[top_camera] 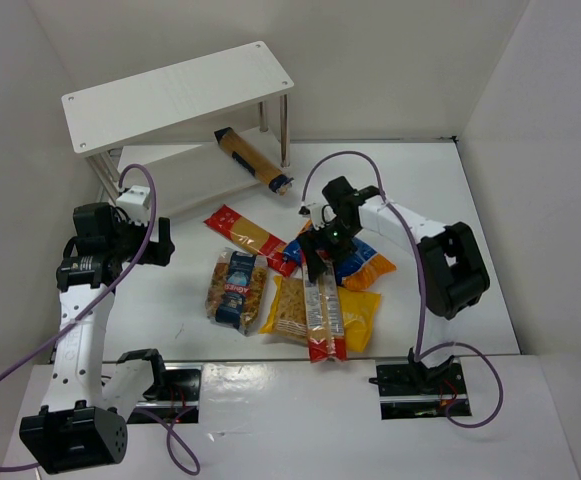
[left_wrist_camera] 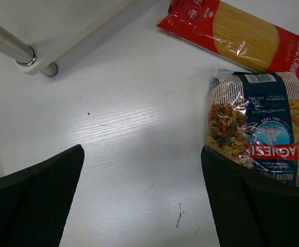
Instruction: Place and organize the pasta boxes and bags onto the shelf
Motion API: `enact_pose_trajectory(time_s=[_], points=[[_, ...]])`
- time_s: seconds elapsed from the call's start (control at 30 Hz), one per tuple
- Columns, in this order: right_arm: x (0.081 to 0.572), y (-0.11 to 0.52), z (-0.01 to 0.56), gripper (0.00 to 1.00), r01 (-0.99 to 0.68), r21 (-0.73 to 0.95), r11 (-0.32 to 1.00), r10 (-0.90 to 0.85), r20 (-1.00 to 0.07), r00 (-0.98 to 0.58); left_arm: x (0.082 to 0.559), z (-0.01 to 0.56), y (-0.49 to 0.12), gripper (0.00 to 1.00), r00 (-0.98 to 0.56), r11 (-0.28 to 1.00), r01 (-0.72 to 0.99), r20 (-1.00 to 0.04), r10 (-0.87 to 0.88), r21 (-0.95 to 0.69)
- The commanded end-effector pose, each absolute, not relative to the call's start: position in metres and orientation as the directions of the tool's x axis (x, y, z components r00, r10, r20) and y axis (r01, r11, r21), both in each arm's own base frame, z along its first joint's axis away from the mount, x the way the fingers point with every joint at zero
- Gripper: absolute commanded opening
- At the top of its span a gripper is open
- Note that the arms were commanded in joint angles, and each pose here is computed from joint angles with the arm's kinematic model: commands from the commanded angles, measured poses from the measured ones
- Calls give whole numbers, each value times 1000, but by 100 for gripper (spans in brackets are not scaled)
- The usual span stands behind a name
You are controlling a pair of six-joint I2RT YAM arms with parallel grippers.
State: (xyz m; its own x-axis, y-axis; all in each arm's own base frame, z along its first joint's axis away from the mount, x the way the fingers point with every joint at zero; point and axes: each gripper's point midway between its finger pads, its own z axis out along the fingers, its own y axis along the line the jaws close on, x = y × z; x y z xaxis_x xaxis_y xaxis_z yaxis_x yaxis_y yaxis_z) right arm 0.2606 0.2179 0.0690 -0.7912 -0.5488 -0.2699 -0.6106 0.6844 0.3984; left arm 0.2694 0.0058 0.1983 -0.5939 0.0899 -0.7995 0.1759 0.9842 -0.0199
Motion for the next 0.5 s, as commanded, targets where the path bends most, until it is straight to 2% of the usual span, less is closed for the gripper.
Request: enact_pose_trajectory(time_s=[0.0, 0.17, 0.47], points=[[284, 248, 87, 98, -655, 423, 626, -525, -392, -755, 274, 210, 3, 100, -555, 979, 204, -824, 114, -2], [280, 259, 79, 90, -672, 368, 642, -553, -385, -739, 274, 210, 3, 100, -555, 979, 204, -824, 114, -2], [284, 269, 54, 91, -669, 319, 671, -578, -340, -742, 274, 210, 3, 100, -555, 979, 204, -824, 114, -2]])
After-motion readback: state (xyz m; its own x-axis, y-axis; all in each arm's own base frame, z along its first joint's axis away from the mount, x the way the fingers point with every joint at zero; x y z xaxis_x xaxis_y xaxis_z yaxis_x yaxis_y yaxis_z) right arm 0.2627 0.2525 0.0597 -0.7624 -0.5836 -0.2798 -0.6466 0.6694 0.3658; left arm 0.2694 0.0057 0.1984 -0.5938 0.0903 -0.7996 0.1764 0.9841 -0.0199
